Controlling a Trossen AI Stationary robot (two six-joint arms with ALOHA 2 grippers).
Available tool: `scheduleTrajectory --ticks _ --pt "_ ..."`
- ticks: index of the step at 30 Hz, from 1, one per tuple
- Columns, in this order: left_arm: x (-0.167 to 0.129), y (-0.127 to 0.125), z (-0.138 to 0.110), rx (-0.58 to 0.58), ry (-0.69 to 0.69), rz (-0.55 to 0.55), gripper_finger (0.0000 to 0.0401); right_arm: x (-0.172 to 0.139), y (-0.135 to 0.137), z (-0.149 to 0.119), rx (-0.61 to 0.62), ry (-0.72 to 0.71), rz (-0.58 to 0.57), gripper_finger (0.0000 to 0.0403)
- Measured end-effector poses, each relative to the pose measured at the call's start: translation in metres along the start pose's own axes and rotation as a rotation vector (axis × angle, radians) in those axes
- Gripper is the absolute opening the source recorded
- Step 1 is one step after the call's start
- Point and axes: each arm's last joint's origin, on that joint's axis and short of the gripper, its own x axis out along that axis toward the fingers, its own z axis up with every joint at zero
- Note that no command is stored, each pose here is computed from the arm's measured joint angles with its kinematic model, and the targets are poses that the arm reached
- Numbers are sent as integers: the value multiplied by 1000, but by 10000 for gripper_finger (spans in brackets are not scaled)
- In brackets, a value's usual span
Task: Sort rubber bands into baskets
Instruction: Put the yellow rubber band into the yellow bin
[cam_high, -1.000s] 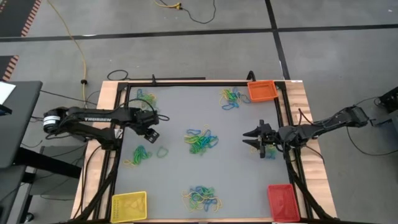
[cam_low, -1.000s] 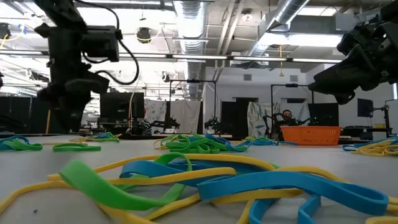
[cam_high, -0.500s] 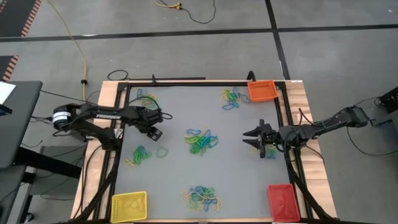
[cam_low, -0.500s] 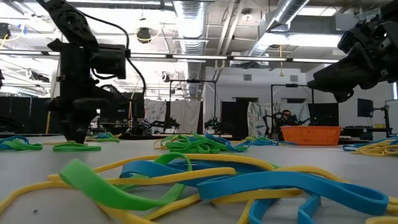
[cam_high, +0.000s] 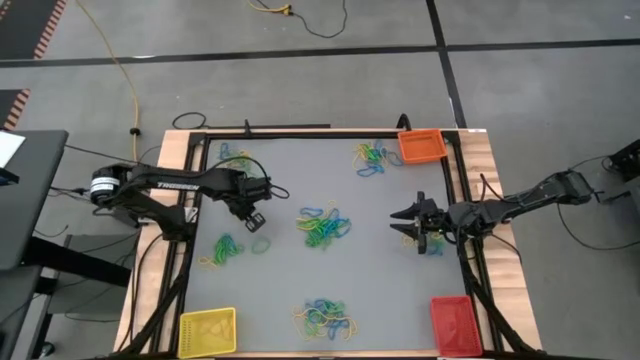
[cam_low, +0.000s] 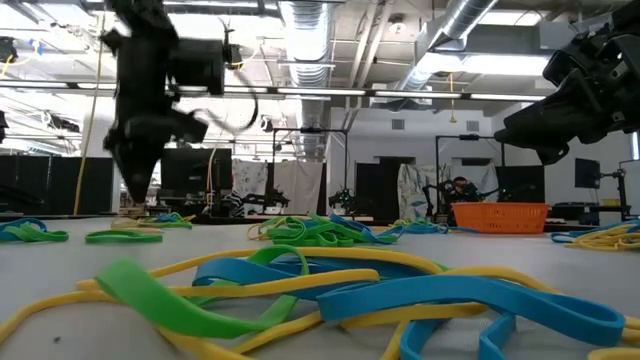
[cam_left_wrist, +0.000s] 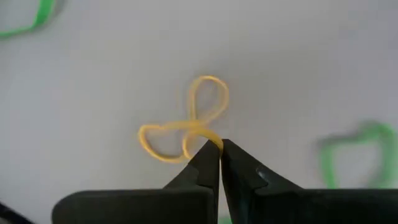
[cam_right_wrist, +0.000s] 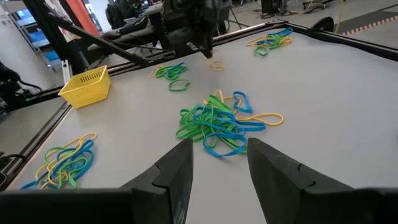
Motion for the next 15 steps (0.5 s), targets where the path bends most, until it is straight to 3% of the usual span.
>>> scheduleTrajectory --ticks 7,15 --pt "-60 -42 -13 103 17 -20 0 0 0 0 3 3 0 179" --pt "-124 -89 -60 172 1 -101 0 0 0 0 11 3 1 179"
